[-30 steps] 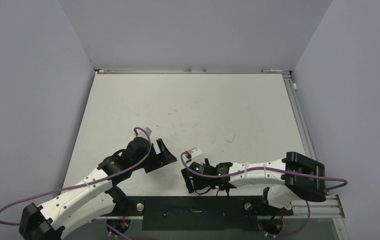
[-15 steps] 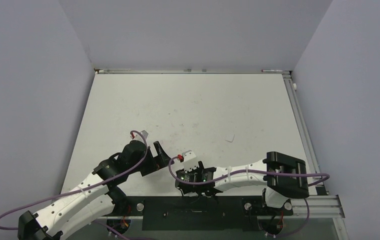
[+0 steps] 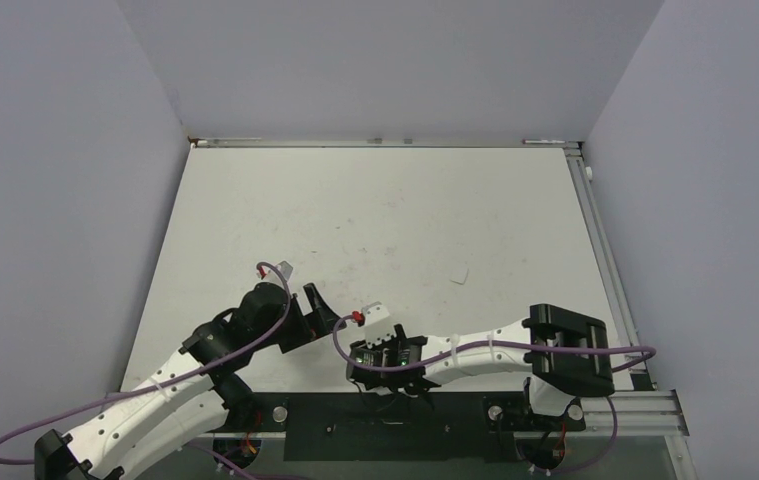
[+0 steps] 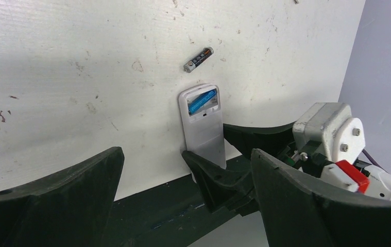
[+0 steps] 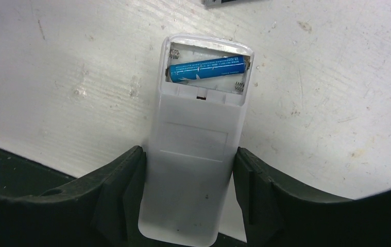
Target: Load the batteries into the remote control
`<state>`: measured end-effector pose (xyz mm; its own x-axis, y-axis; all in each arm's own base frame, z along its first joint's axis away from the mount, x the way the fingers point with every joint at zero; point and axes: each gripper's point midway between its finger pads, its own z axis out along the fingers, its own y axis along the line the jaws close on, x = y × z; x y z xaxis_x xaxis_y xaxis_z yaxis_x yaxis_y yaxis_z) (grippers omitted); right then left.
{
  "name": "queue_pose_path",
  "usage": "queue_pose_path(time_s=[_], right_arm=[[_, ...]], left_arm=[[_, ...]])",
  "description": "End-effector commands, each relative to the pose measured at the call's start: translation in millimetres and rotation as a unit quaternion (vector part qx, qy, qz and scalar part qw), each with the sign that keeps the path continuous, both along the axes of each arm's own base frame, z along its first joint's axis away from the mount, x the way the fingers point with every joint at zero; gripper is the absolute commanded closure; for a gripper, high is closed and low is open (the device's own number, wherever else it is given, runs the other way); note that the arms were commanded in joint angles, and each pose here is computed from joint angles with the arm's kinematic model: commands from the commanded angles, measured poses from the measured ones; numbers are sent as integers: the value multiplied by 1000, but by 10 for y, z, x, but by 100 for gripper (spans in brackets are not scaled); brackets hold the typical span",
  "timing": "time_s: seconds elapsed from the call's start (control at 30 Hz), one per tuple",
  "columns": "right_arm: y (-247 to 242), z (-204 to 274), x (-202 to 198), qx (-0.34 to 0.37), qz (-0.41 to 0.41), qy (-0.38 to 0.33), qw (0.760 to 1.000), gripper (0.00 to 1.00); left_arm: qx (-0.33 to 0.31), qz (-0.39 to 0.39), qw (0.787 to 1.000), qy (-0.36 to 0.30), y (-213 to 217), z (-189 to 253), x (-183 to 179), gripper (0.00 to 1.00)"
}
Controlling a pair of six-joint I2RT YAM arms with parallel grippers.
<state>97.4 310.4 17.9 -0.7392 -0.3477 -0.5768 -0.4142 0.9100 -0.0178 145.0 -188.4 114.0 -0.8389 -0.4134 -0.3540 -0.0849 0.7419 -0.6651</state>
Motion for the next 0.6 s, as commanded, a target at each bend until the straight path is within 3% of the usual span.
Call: queue_pose_path(time_s=[0.0, 0.17, 0.3, 0.43, 0.57], right_arm=[[109, 380, 70, 74, 1, 3, 997, 91], [216, 853, 266, 196, 0, 12, 980, 91], [273, 1354, 453, 313, 8, 3, 950, 91], [219, 1971, 665, 437, 12, -19, 899, 91], [74, 2552, 861, 558, 19, -35, 829, 91]], left_arm=[[9, 8, 1000, -6, 65, 4, 14, 9], [15, 18, 1000, -14, 104, 48, 55, 9], [22, 22, 999, -21, 138, 94, 81, 8], [24, 25, 999, -25, 153, 141, 103, 8], [20, 27, 999, -30, 153, 191, 124, 8]])
